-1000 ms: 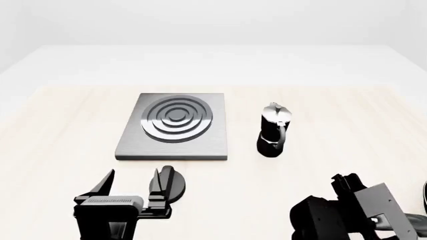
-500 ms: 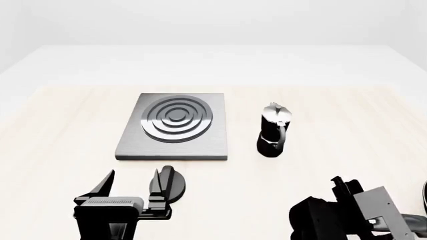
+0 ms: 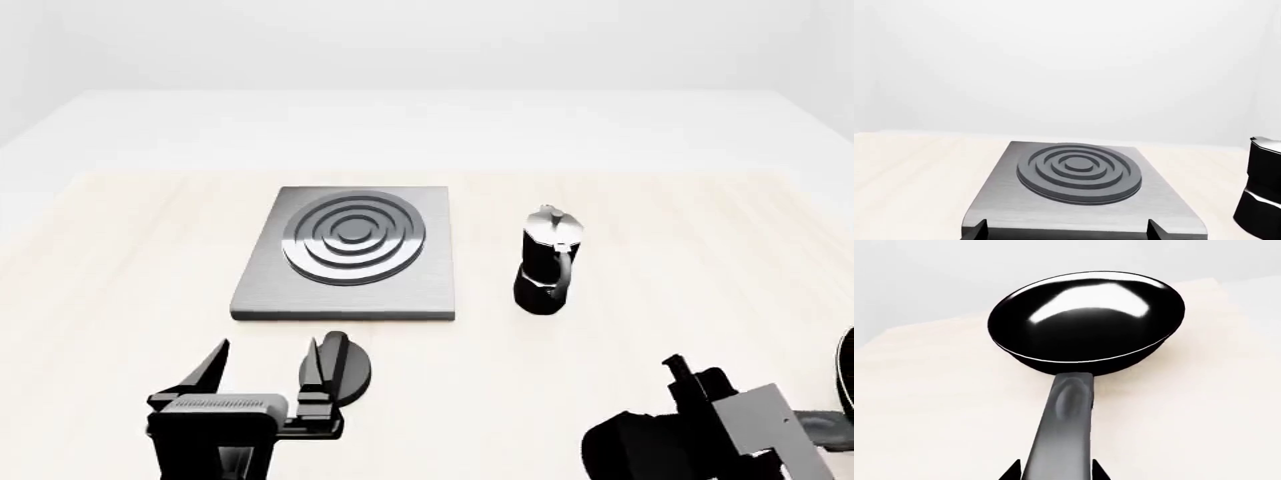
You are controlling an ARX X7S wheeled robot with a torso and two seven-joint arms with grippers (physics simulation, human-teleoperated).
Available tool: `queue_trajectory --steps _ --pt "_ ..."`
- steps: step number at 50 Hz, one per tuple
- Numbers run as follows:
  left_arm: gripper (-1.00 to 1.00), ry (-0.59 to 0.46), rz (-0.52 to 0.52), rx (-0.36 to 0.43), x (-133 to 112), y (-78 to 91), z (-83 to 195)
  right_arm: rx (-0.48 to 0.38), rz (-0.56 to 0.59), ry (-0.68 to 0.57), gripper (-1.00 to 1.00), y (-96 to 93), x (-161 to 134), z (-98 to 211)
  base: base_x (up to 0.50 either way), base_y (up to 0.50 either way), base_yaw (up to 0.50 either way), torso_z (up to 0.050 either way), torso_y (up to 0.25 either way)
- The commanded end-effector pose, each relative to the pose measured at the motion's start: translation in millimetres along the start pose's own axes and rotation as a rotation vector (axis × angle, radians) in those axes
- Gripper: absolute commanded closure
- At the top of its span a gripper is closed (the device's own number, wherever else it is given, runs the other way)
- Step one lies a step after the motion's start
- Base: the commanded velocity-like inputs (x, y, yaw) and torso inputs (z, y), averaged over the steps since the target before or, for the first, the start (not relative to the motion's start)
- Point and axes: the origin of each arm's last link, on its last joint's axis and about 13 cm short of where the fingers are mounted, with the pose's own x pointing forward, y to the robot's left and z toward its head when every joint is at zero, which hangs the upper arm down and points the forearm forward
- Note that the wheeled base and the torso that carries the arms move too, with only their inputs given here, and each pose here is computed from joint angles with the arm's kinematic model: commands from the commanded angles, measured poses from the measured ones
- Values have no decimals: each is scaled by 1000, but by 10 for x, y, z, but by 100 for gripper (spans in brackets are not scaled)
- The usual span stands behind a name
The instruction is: Put the frying pan on the stove.
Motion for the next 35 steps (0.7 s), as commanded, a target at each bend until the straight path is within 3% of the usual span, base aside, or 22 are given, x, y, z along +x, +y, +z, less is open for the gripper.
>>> queue_trajectory --steps 1,2,6,19,31,33,35 --pt "-100 -1 4 3 -1 3 -6 60 300 -136 100 -92 -195 177 0 0 0 0 0" --pt "-100 -2 5 2 -2 1 -4 74 386 -172 100 -119 -238 220 0 0 0 0 0" --pt "-100 -4 4 2 -10 -6 1 76 458 -174 100 -173 -259 250 0 0 0 0 0" --pt "-100 -9 8 9 -29 -2 28 61 592 -263 100 -275 -313 314 0 0 0 0 1" --pt "-100 -9 12 7 -32 8 31 88 821 -335 100 -333 -454 460 0 0 0 0 2" --pt "-100 -9 12 7 -30 7 27 90 778 -360 100 -343 -461 479 0 0 0 0 5" --pt "-100 -9 13 6 -29 8 27 101 825 -366 100 -360 -483 493 0 0 0 0 0"
